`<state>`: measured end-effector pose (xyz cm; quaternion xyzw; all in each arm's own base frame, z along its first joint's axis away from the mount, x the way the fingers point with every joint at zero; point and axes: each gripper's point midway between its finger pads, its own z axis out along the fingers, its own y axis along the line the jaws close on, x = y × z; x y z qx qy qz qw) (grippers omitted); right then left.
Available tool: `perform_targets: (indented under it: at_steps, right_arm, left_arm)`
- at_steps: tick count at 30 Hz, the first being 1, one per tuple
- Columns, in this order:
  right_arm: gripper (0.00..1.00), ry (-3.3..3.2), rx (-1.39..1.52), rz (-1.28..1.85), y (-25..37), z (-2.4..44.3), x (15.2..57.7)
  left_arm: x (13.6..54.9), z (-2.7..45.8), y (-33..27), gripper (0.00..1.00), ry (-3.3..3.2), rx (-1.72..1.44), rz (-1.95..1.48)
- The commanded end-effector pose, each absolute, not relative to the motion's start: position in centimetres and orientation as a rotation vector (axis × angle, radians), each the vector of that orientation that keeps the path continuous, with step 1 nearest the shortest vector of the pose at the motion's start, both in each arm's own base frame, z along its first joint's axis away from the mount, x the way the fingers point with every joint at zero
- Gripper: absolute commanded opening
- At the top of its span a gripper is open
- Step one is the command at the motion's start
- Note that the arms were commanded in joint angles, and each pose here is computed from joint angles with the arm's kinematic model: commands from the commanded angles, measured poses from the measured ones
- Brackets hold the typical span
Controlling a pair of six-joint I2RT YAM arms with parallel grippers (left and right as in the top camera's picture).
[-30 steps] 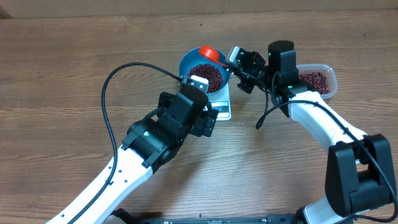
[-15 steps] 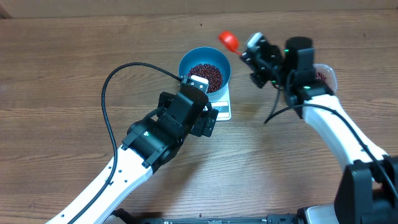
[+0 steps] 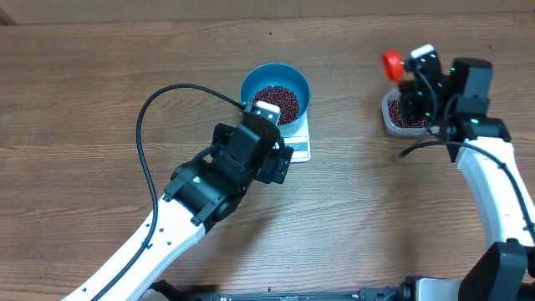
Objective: Scoop item into bowl and weigh 150g on scale
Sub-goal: 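Move the empty scoop back over the bean tub, then dip the red scoop into the beans with the right gripper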
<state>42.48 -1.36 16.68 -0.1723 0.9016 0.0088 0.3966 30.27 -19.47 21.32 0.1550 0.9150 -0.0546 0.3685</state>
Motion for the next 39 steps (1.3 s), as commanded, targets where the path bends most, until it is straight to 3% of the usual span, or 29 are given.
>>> perform_targets:
  at_steps: [1,14,39]
  right_arm:
    - [0.04,2.363,-0.339,-0.153,-4.7,16.4,41.4]
    - [0.04,2.565,-0.289,-0.316,-7.2,13.8,37.7]
    - [0.04,2.654,-0.373,-0.393,-8.6,8.0,39.7]
  left_arm:
    - [30.3,21.5,-19.3,1.00,2.342,0.382,-0.136]
    - [30.3,21.5,-19.3,0.99,2.342,0.383,-0.136]
    - [30.3,21.5,-19.3,1.00,2.342,0.382,-0.136]
